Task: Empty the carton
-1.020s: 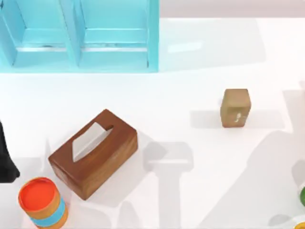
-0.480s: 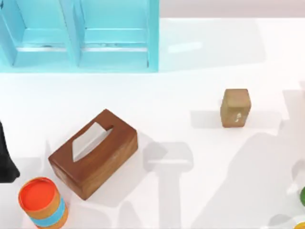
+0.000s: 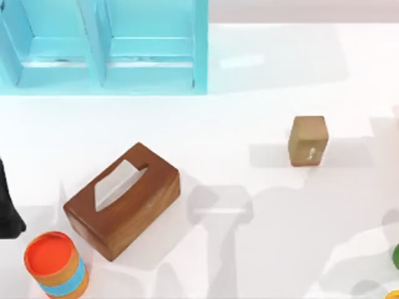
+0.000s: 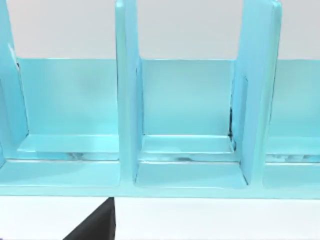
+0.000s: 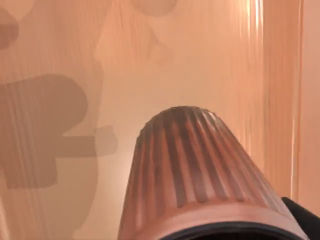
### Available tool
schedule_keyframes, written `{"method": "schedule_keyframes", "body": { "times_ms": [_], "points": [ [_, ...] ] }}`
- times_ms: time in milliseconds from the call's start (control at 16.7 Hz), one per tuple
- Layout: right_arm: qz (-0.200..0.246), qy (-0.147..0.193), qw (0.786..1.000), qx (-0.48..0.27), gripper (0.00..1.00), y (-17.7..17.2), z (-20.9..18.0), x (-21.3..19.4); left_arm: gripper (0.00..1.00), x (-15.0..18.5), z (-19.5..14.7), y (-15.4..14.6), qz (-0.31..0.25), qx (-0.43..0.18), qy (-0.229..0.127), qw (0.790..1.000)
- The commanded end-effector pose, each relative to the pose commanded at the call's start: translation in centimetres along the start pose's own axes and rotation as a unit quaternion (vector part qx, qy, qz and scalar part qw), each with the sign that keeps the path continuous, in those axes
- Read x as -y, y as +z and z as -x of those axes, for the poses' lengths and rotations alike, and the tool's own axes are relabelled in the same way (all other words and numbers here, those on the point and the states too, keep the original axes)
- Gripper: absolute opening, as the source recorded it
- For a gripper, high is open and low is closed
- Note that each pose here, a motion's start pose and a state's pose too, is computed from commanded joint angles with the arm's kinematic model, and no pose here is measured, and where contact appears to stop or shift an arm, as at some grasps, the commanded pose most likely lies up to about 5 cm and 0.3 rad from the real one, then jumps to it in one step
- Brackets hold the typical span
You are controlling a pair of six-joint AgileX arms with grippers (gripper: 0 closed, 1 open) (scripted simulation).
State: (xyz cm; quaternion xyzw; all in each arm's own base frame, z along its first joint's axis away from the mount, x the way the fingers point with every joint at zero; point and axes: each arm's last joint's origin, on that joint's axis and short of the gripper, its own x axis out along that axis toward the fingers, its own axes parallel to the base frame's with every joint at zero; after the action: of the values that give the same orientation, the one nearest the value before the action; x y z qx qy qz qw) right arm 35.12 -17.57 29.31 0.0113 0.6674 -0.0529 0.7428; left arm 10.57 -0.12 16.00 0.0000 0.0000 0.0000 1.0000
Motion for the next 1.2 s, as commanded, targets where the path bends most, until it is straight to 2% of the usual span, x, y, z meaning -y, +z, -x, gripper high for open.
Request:
{"method": "schedule_keyframes", "body": {
  "times_ms": [300, 600, 720, 900, 1200],
  "points": [
    [0.027, 0.031, 0.998, -0.052, 0.0, 0.3, -0.3, -1.3, 1.0, 0.0, 0.0, 0.0, 0.0, 0.0, 0.0, 1.0],
    [0.024, 0.031, 0.998, -0.053, 0.0, 0.2, -0.4, -1.2, 1.0, 0.0, 0.0, 0.0, 0.0, 0.0, 0.0, 1.0],
    [0.024, 0.027, 0.998, -0.056, 0.0, 0.6, -0.7, -2.5, 1.0, 0.0, 0.0, 0.0, 0.0, 0.0, 0.0, 1.0],
    [0.027, 0.015, 0.998, -0.062, 0.0, 1.3, -1.6, -7.4, 1.0, 0.0, 0.0, 0.0, 0.0, 0.0, 0.0, 1.0],
    [0.028, -0.001, 0.998, -0.062, 0.0, 0.1, -4.0, -20.5, 1.0, 0.0, 0.0, 0.0, 0.0, 0.0, 0.0, 1.0]
  ]
}}
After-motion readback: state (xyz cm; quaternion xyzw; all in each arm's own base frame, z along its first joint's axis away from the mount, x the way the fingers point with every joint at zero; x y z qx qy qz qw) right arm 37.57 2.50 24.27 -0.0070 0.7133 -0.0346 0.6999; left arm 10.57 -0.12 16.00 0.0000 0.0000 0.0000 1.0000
